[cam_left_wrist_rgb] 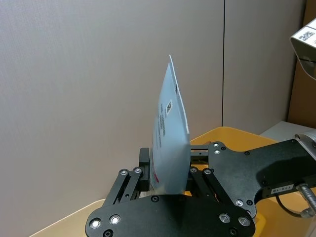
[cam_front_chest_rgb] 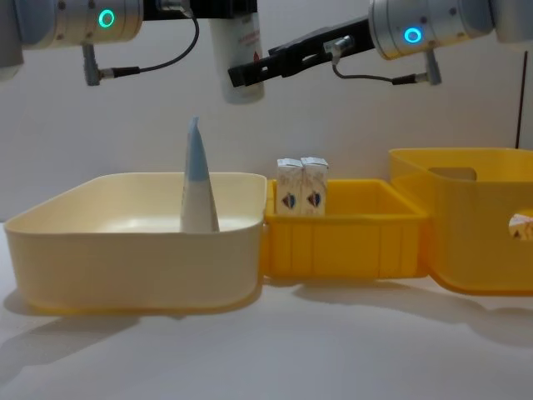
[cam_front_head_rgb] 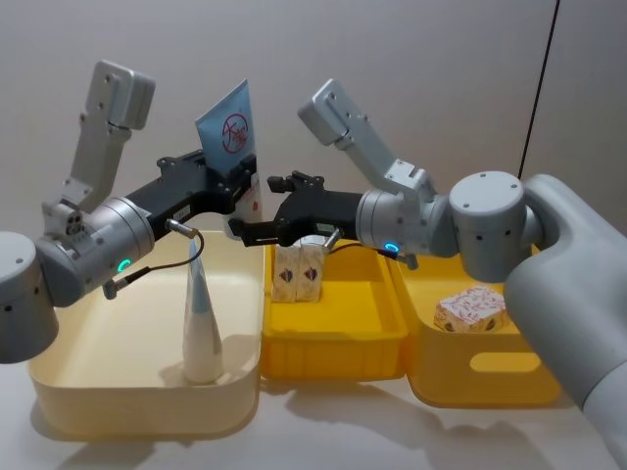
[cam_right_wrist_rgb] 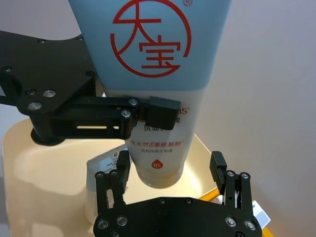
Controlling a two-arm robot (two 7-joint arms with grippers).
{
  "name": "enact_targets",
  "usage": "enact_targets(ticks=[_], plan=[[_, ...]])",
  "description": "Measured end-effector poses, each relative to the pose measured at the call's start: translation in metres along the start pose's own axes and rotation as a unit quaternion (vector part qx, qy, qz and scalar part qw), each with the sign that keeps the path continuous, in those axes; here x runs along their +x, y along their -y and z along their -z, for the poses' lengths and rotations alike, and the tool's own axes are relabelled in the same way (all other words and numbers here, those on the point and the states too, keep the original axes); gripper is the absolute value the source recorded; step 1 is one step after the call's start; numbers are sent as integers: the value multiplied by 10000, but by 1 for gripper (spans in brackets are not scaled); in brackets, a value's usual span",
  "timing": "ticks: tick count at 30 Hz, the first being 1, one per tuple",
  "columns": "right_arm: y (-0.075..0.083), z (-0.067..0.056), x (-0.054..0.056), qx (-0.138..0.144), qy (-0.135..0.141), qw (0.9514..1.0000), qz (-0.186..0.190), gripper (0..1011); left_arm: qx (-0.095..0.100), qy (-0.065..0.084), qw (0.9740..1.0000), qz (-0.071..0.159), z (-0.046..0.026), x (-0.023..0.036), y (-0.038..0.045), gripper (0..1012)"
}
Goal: Bimanual collaborative sorting of washing and personal care products
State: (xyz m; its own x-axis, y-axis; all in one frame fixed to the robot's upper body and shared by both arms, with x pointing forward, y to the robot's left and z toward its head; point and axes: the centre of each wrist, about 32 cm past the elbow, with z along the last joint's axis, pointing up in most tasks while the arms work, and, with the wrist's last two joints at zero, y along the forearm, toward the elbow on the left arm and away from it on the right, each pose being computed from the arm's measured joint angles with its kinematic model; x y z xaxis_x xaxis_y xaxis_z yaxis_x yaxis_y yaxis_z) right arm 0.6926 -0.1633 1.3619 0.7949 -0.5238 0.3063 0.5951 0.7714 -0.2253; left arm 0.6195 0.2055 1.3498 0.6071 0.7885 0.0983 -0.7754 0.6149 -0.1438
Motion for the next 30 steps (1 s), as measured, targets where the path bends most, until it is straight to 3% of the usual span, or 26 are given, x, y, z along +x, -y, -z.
enact_targets(ticks=[30], plan=[[-122,-66,-42,75,-120,9995,-265,1001,18,27,10000,-68,-25,-3,-15,348]])
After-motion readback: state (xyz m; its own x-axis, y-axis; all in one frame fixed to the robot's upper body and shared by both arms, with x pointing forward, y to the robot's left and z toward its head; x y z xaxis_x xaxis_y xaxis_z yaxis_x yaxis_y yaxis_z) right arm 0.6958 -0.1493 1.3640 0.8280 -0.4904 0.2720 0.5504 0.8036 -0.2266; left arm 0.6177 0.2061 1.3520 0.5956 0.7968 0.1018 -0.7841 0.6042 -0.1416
